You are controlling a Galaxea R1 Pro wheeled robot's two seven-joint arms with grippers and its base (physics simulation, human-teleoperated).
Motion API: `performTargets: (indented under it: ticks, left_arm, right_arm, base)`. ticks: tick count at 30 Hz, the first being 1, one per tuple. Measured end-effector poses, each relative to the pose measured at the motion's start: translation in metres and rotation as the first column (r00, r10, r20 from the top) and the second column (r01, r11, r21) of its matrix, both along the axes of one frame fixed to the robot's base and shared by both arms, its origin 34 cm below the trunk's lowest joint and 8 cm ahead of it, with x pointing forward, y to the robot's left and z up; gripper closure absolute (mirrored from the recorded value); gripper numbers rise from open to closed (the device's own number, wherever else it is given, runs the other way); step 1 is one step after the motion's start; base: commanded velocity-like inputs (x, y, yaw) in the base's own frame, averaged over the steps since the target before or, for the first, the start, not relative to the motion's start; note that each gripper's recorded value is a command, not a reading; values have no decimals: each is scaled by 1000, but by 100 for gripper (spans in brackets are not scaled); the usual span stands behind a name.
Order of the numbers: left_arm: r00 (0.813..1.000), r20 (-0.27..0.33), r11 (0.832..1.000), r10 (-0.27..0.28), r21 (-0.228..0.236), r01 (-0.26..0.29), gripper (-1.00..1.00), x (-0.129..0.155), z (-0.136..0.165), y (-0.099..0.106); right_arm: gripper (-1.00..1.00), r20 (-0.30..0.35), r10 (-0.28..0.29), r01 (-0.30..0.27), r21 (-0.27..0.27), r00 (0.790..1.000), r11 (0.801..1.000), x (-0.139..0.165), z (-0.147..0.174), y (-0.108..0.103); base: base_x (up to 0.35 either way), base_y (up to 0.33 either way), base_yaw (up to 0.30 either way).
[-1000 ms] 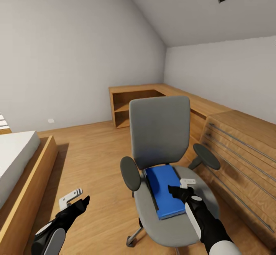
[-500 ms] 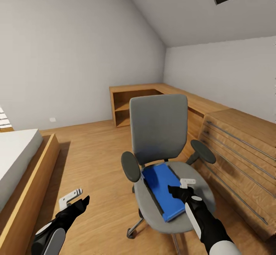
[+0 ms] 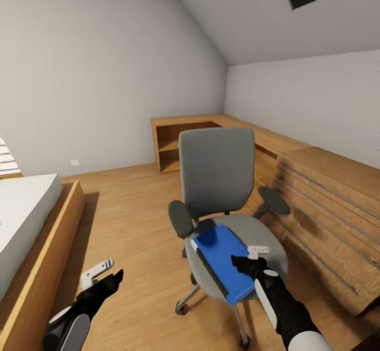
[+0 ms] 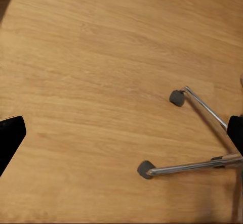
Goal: In the bedroom, organize the workspace by keeping the computer under the desk, ensuring the monitor is on the desk, placing the keyboard on the desk next to the monitor, placing the mouse on the desk next to the keyboard, moving the folder from the swivel chair onto the desk next to the mouse, stacking the notebook on top of the folder with the pen on top of the notebook, and positioning the swivel chair next to the desk.
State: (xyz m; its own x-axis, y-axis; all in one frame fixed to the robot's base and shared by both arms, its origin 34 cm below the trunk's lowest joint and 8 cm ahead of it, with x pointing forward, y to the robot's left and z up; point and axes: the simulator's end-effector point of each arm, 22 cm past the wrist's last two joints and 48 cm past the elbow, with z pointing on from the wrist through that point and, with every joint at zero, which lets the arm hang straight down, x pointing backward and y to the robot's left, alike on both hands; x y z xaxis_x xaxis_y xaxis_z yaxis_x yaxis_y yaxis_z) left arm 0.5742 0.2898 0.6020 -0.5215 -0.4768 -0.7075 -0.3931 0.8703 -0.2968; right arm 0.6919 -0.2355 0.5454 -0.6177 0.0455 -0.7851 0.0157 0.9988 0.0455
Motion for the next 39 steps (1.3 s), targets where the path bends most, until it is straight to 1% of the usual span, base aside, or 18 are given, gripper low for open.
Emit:
performTargets:
  ticks: [7, 15, 27, 33, 39]
  left_arm:
    - [1000, 1, 1000, 0, -1, 0, -100, 0, 1, 0]
    - [1000, 2, 1000, -1, -3, 1, -100, 0, 0, -1]
    - [1000, -2, 1000, 2, 1, -2, -100, 4, 24, 0]
    - [1000, -2, 1000, 3, 2, -3, -100, 6, 37, 0]
    - [1000, -1, 1000, 3, 2, -3, -100, 8, 49, 0]
  right_arm:
    - [-100, 1, 0, 0, 0, 1000, 1000, 0, 1, 0]
    - [-100, 3, 1, -1, 1, 1000, 1000, 1, 1, 0]
    - [-100, -54, 2, -2, -2, 999, 1000, -9, 3, 0]
    - [-100, -34, -1, 1, -2, 999, 1000, -5, 18, 0]
    - [-100, -27, -2, 2, -5, 1000, 1000, -2, 32, -1]
  base:
    - [-43, 0, 0]
    - [-115, 0, 0]
    - [-4, 0, 0]
    - [0, 0, 0]
    - [0, 0, 0]
